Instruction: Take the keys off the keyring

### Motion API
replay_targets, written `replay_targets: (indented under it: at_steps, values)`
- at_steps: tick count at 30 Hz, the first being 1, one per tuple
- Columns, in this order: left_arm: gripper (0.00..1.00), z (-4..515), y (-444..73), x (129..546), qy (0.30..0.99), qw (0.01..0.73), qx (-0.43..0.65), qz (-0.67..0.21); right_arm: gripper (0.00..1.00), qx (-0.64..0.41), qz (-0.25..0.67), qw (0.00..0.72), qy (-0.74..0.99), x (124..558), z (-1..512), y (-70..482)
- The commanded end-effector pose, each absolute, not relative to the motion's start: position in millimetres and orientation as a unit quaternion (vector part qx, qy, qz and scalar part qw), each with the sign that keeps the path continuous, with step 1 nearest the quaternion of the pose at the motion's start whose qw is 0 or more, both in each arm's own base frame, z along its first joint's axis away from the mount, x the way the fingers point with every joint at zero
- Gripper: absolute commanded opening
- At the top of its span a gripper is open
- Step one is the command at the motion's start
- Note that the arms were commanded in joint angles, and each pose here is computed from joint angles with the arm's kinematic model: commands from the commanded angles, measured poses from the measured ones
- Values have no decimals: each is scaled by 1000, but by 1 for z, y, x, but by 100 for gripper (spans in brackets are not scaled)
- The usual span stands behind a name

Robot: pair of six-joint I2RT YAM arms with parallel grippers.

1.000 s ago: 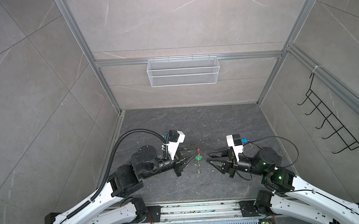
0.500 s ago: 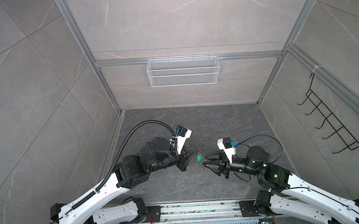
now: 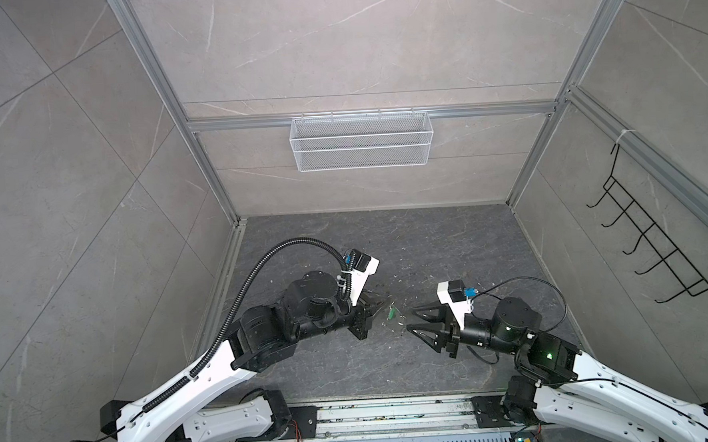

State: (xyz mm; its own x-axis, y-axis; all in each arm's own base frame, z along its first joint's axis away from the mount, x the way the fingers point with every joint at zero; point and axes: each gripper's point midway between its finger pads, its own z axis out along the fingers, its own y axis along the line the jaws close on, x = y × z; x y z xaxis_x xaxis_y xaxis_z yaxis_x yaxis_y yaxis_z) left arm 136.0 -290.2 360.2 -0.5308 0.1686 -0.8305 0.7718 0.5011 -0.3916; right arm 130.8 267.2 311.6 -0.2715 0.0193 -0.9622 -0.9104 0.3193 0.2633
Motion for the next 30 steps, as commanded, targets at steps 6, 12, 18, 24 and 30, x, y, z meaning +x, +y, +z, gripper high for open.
replay_targets:
  at_steps: [6, 12, 18, 24, 30]
  values:
    - [0, 376, -291, 123, 744, 393, 339, -422, 52, -309, 440, 544, 645, 140, 332, 245]
    - [0, 375, -295, 117, 737, 381, 355, -431, 48, -360, 464, 496, 640, 130, 328, 270]
    - [0, 374, -296, 112, 732, 376, 364, -436, 44, -359, 436, 501, 656, 144, 322, 275]
    - [0, 375, -297, 111, 727, 379, 365, -441, 53, -398, 478, 467, 628, 127, 322, 291]
    - [0, 371, -295, 108, 729, 369, 376, -437, 51, -378, 447, 510, 631, 134, 335, 274]
